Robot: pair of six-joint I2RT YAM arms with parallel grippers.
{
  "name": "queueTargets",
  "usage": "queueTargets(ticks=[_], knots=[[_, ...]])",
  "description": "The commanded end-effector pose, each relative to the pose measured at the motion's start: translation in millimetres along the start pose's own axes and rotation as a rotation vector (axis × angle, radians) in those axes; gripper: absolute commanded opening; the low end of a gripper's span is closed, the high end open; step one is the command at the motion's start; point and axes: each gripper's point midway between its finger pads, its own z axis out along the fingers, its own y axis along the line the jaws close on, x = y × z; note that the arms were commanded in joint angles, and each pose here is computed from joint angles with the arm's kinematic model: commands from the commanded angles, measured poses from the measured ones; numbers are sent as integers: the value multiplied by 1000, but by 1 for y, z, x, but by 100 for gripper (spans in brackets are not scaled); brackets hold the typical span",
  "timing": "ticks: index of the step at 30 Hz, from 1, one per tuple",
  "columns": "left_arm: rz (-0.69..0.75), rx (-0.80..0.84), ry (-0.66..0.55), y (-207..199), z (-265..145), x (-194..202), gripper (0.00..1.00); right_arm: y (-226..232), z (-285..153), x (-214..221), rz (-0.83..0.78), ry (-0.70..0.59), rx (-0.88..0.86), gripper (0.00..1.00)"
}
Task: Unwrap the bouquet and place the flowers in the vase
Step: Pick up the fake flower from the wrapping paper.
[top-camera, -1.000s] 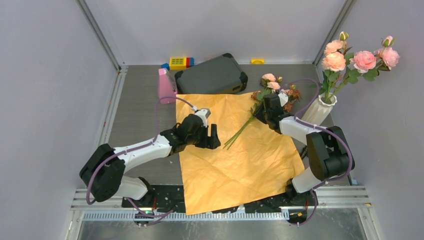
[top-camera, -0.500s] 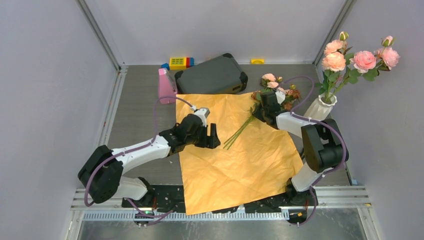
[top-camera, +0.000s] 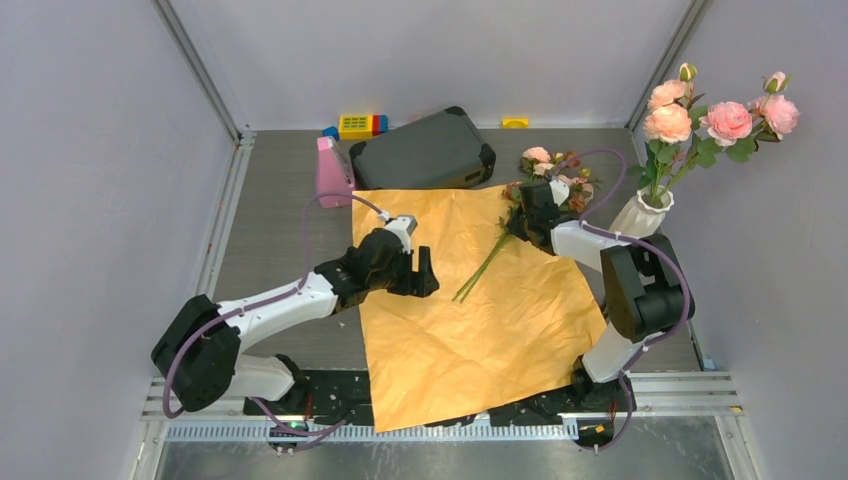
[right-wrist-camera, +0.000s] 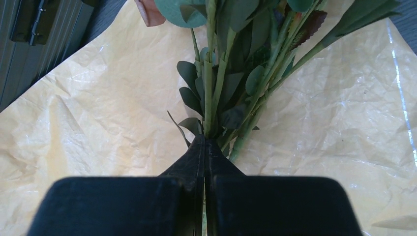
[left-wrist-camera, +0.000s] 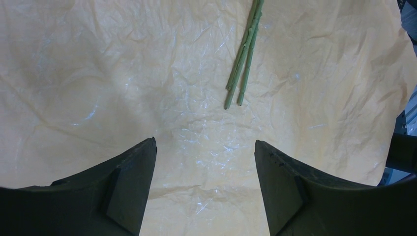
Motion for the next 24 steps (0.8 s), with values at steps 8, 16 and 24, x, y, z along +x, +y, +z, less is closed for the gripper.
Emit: queueTargets(ticks=[8, 16, 24], knots=[[0, 25, -61, -9, -11, -17, 75, 34, -49, -52, 68, -143, -121, 0], [-25, 91, -80, -25, -14, -25, 75, 47, -72, -65, 105, -180, -196, 0], [-55, 235, -98, -58, -18, -38, 76, 69, -96, -69, 161, -191, -319, 0]])
